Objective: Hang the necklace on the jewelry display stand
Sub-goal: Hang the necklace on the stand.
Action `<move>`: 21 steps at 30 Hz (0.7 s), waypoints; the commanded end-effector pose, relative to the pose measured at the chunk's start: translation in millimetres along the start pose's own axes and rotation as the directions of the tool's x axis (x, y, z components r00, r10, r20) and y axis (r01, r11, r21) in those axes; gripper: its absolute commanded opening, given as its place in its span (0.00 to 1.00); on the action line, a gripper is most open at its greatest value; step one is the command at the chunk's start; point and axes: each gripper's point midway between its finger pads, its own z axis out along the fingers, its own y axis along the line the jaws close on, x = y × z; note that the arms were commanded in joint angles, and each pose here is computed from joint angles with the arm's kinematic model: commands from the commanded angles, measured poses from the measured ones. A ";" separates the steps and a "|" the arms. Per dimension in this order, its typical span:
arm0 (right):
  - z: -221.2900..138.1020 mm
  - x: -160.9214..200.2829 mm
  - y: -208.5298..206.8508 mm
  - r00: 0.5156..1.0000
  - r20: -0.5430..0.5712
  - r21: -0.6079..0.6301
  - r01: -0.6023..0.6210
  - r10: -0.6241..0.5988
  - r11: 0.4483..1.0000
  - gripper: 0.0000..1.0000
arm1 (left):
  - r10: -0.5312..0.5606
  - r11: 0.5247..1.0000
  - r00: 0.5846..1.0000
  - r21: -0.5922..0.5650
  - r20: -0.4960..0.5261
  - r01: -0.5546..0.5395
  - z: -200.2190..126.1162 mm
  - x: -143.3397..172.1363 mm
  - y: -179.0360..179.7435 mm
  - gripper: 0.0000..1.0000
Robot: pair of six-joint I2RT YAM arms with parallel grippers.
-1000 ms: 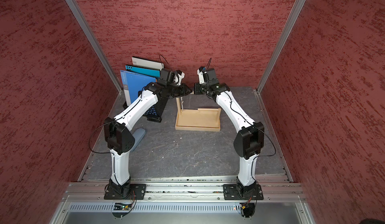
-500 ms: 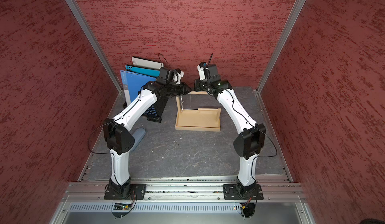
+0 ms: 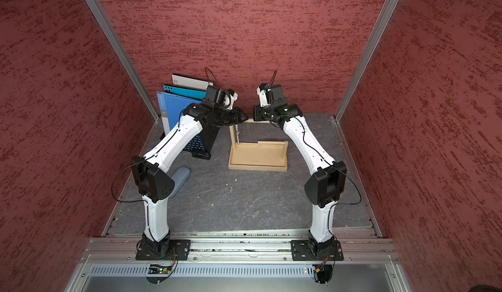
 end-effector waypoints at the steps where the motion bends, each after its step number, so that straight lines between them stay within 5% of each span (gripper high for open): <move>1: -20.1 -1.1 11.8 1.000 0.013 -0.031 0.002 -0.002 1.000 0.09 | 0.012 1.000 0.999 -0.028 -0.043 -0.013 -0.2 13.0 0.8 0.40; 21: -9.1 22.5 13.0 0.999 -0.046 -0.070 -0.032 0.029 0.997 0.12 | -0.028 0.998 0.990 -0.052 -0.136 0.022 30.5 60.3 26.9 0.46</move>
